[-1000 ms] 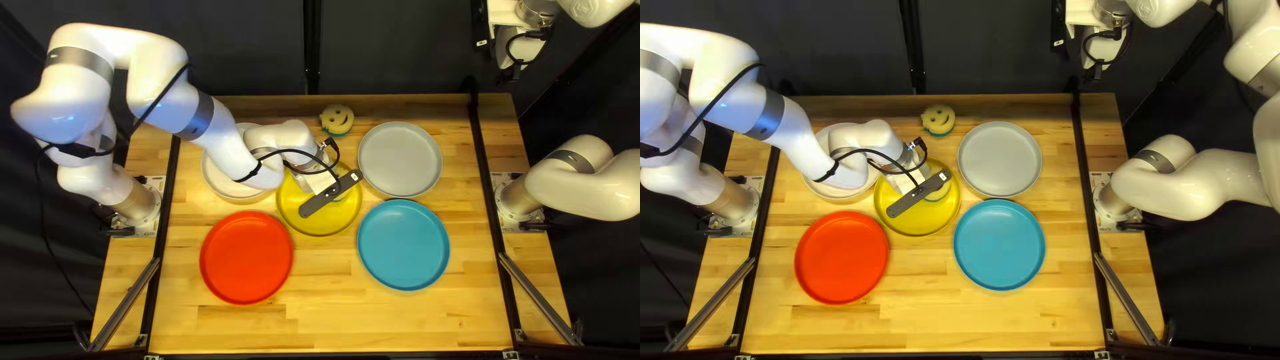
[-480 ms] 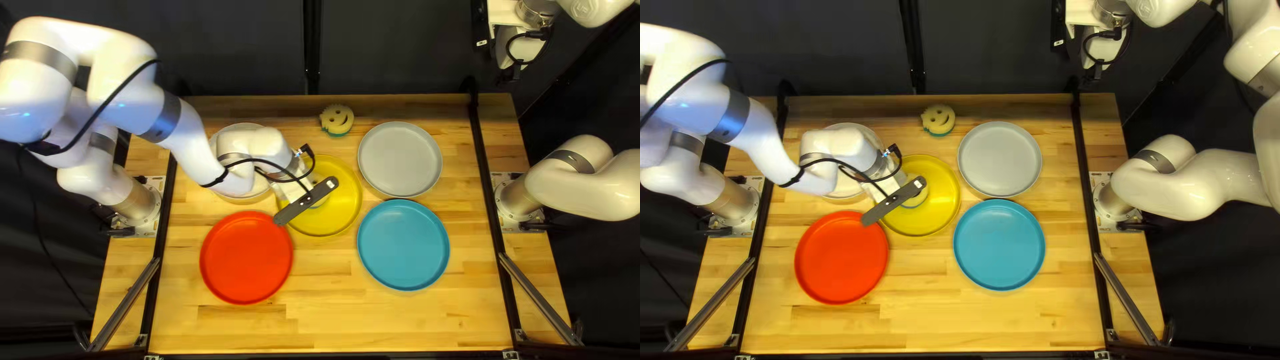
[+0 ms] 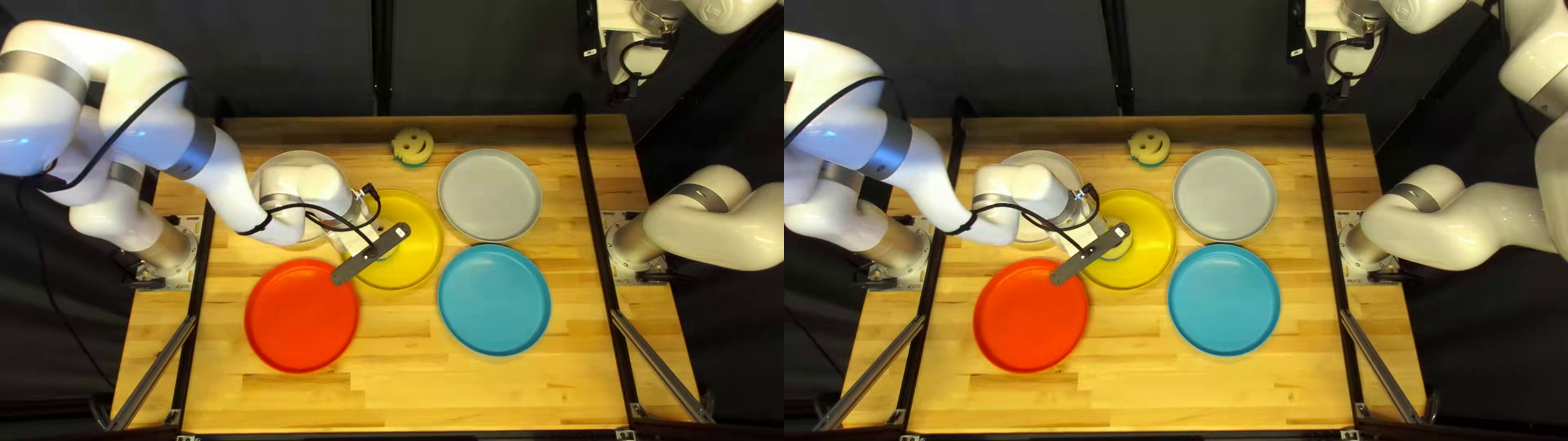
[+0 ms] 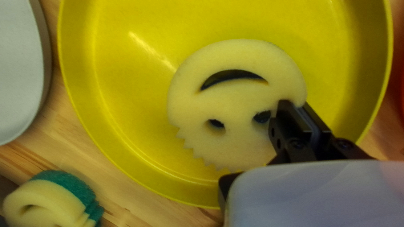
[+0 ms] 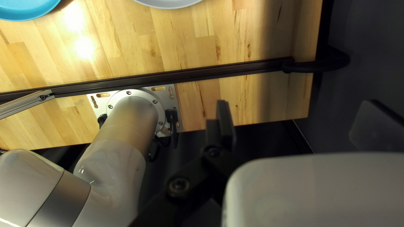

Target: Pick up sponge and scrub the plate

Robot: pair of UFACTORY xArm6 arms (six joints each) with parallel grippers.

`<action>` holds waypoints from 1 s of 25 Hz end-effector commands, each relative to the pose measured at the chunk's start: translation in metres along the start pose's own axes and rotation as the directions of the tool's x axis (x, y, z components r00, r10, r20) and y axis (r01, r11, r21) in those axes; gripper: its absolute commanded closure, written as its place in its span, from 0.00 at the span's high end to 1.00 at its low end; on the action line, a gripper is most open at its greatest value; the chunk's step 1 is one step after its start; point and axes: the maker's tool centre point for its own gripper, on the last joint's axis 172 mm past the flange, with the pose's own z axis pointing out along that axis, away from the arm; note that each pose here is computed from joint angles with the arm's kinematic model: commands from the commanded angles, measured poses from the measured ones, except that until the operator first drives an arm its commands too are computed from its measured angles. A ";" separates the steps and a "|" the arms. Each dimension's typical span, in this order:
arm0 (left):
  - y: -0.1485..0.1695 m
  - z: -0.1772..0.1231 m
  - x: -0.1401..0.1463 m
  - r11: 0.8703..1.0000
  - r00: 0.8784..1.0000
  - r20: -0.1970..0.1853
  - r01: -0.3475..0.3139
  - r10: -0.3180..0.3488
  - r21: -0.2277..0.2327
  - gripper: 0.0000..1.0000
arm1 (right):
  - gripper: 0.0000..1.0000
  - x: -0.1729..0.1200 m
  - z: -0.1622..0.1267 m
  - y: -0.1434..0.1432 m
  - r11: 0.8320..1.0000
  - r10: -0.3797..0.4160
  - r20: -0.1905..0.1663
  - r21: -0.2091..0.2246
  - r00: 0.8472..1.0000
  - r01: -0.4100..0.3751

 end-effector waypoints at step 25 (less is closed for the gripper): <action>0.094 -0.012 0.206 0.987 0.988 -0.040 -0.147 0.150 0.072 0.73 | 1.00 0.000 0.000 0.000 1.000 0.000 0.000 0.000 1.000 0.000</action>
